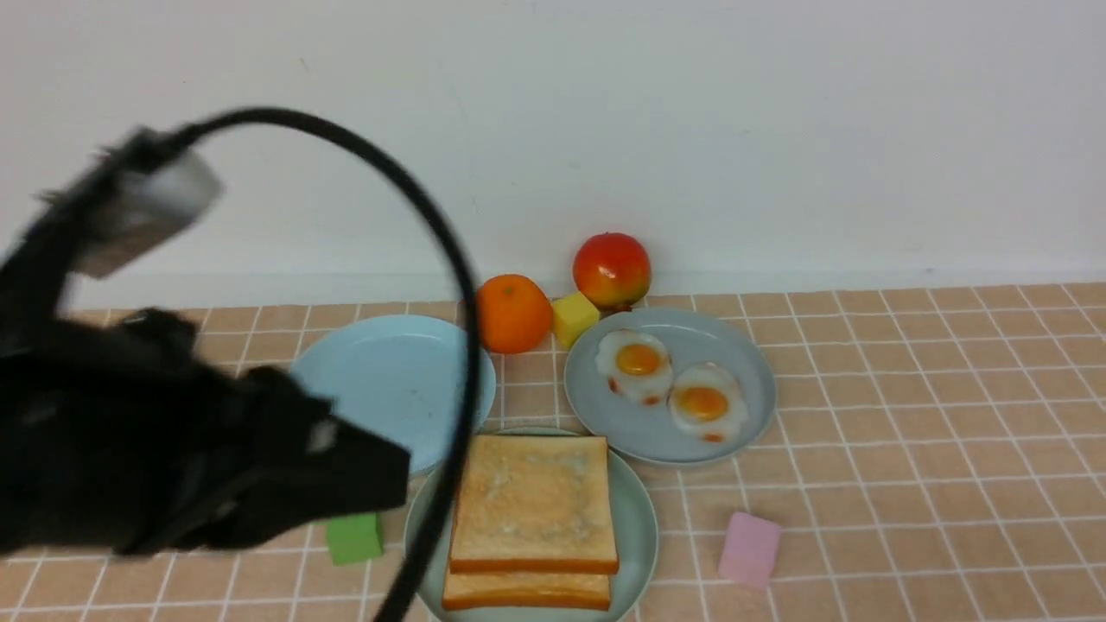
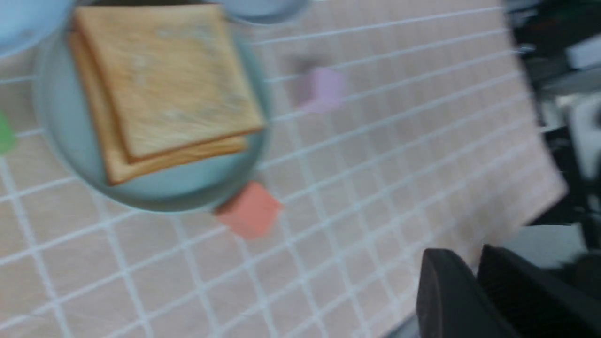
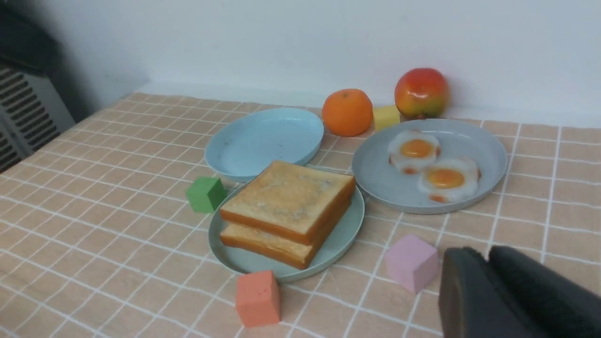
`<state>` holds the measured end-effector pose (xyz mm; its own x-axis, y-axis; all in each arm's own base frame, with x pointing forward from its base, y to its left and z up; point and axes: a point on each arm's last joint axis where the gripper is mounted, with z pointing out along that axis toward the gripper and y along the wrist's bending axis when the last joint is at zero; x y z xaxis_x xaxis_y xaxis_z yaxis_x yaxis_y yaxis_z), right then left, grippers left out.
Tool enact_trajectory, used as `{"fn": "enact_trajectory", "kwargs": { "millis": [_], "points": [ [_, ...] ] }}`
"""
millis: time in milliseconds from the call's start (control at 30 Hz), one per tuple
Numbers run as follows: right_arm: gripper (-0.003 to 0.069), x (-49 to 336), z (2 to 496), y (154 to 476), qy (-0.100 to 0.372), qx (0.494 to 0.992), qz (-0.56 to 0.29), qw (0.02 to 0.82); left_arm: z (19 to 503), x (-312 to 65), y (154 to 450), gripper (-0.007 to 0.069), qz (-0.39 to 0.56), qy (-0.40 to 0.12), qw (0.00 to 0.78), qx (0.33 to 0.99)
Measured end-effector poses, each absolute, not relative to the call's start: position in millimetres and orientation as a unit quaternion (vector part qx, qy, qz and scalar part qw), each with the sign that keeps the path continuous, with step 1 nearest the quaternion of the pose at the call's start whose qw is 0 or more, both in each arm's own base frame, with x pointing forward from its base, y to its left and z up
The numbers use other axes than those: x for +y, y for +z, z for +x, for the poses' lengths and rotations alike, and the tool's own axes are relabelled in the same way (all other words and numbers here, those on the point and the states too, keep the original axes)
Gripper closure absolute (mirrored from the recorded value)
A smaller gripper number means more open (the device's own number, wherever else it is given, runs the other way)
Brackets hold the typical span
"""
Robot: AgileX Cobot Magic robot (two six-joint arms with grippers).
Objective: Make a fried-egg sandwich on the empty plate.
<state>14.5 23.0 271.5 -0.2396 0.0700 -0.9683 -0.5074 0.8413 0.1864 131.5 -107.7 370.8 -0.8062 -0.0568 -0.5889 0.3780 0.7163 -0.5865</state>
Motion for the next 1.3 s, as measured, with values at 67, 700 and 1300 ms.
{"fn": "enact_trajectory", "kwargs": {
  "millis": [67,700,1300],
  "points": [
    [0.0574,23.0,14.4,269.8,0.239,0.753,-0.148,0.595,103.5,-99.9,379.3,0.0566,0.115,-0.381,0.306,0.865],
    [0.0554,22.9,15.0,269.2,0.235,0.756,-0.149,0.593,51.5,-77.1,374.9,0.0638,0.161,-0.38,0.297,0.861],
    [0.0537,22.9,15.1,269.1,0.235,0.756,-0.149,0.593,45.1,-29.1,330.1,0.0638,0.067,-0.244,0.534,0.807]
  ]
}}
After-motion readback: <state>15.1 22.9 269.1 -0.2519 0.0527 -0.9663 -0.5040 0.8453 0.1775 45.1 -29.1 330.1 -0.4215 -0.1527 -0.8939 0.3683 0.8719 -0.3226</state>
